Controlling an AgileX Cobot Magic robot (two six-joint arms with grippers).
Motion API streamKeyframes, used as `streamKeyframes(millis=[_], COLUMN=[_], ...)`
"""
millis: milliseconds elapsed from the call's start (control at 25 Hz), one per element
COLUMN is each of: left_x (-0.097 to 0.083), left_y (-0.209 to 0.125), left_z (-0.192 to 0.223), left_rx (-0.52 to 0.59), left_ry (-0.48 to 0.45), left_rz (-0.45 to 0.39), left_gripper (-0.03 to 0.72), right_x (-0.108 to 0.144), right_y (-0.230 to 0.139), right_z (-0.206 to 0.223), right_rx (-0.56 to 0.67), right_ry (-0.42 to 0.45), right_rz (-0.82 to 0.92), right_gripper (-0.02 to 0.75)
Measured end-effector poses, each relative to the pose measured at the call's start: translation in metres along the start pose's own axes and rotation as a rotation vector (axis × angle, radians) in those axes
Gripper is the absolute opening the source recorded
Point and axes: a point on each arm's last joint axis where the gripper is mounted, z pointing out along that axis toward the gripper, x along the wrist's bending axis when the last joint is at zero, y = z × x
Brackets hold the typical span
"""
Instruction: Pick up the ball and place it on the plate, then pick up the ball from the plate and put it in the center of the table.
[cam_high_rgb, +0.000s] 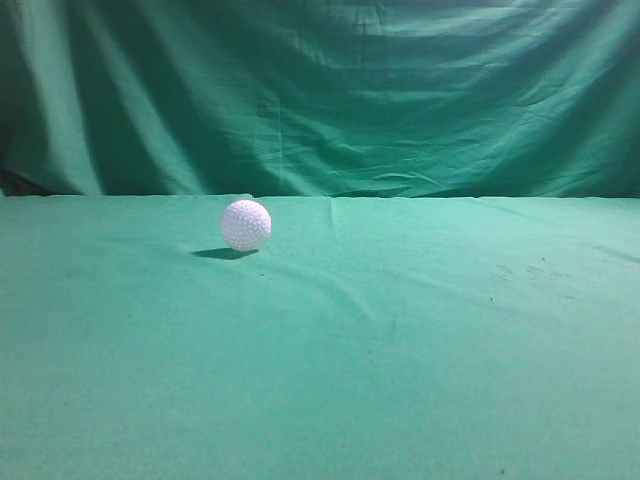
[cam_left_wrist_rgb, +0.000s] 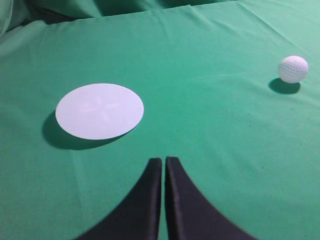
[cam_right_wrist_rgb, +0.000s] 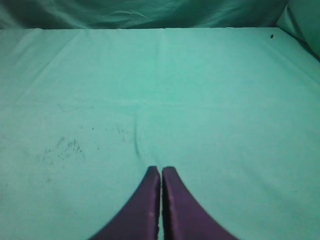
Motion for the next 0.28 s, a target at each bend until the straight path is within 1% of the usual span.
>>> streamKeyframes(millis=[280], left_x=[0.0001], left_y=[0.0], left_z=[0.0], left_rx=[0.0], left_ry=[0.001], left_rz=[-0.006], left_gripper=[0.0], right_x=[0.0], right_y=[0.0], right_z=[0.0], right_rx=[0.0], right_ry=[0.0], right_rz=[0.0], right_gripper=[0.0])
